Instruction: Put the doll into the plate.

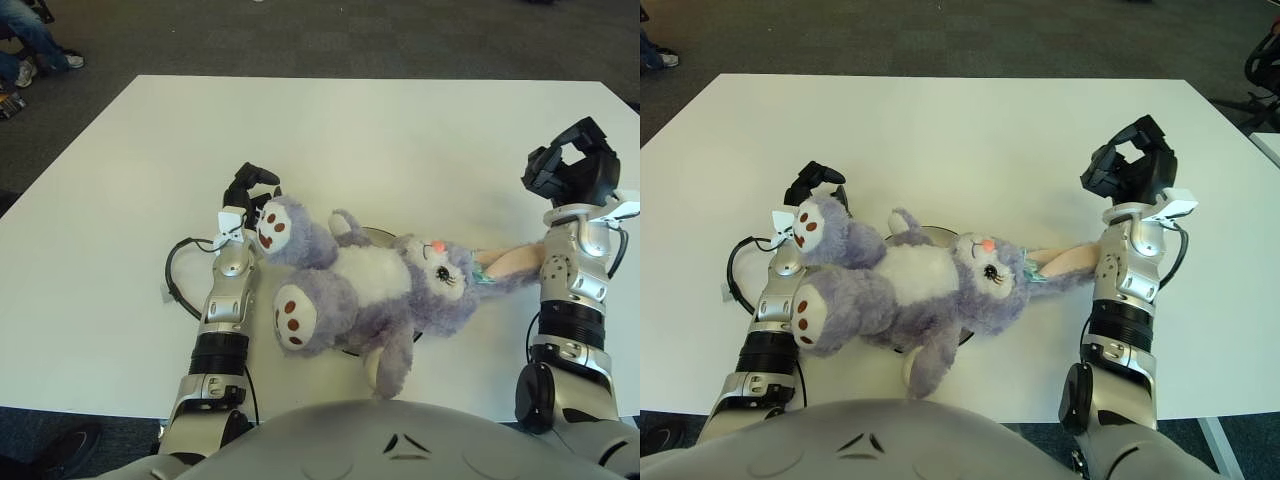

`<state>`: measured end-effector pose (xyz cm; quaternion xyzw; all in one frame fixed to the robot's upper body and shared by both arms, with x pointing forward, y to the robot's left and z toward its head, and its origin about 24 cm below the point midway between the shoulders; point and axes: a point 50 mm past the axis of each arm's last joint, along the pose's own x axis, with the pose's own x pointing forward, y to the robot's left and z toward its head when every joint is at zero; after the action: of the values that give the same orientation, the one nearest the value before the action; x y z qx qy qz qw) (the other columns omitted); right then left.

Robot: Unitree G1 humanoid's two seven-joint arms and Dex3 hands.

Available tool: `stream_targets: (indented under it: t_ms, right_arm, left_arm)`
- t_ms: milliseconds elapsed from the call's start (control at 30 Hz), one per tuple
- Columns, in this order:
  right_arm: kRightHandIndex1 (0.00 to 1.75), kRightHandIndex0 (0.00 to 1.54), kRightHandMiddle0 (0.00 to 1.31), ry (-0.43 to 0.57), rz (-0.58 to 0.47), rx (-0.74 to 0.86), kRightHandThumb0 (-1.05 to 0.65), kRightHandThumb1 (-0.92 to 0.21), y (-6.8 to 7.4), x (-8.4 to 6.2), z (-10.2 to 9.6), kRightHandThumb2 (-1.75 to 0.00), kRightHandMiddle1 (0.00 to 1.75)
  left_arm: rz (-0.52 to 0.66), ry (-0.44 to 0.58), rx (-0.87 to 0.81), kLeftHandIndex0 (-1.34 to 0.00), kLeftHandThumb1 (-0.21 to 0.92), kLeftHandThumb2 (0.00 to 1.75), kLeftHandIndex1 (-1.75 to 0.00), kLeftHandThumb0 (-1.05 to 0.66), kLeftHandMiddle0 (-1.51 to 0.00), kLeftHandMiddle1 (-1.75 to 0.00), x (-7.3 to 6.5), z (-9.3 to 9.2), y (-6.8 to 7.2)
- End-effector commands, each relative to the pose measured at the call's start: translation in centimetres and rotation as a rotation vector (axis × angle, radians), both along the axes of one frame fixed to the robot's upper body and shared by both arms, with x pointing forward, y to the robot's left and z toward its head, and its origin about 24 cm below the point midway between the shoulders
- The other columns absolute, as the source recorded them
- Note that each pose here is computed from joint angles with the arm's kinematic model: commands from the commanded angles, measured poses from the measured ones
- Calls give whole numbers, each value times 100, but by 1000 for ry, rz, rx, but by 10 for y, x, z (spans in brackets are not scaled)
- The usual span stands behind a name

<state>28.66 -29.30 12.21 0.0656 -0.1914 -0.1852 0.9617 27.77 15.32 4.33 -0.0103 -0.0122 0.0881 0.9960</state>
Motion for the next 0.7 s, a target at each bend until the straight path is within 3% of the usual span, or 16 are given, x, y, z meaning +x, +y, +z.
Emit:
stream_targets:
  t_ms: [0,433,667]
  right_arm:
    - [175,129,74,-52,-25,-5,-54,-17,-7,-1,14,-150,175]
    - [175,130,70,-12,-42,-8,-52,-20,-14,-2,6,-145,175]
    - [175,128,70,48,-13,-22,-52,-21,-6,2,-7,-144,175]
  left_arm:
    - [18,119,-9,-56,38,123,-175,-46,-124,-175,-12,-25,2]
    - [6,117,-3,-56,38,123,-175,-46,-123,-175,-13,-25,2]
    - [6,112,-9,-55,39,122,-175,-46,-123,-175,-13,-24,4]
